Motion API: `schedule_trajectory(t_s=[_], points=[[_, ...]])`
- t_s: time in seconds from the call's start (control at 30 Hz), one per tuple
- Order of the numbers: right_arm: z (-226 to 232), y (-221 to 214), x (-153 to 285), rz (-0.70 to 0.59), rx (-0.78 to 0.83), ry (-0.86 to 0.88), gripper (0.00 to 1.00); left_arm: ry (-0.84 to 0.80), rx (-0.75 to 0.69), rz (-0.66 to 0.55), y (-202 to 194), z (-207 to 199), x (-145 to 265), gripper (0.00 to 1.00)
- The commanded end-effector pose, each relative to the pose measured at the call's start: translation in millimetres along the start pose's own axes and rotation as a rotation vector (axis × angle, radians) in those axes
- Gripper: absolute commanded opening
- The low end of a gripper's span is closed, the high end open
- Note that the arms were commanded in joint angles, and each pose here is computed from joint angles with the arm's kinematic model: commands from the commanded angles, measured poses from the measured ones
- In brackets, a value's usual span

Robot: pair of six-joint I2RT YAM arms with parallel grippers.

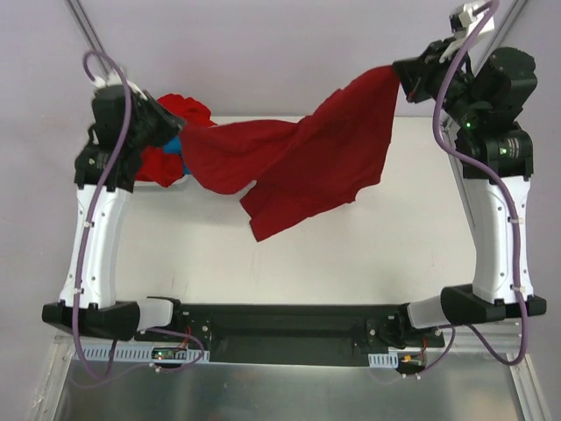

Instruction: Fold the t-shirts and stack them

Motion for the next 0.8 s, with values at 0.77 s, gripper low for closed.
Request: schedule_trajectory(t_s=[0.77], points=[[-47,-250,17,0.532,-0.228,-0.316,0.01,0.251,-0.078,0.559,-295,90,-138,0.0]])
Point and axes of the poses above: each gripper's point midway between its finger pads, its own x axis back along the fingers, its own z axis along the line the jaws close on, y = z × x, the point moved 2 cm from there along x, back along the fingers
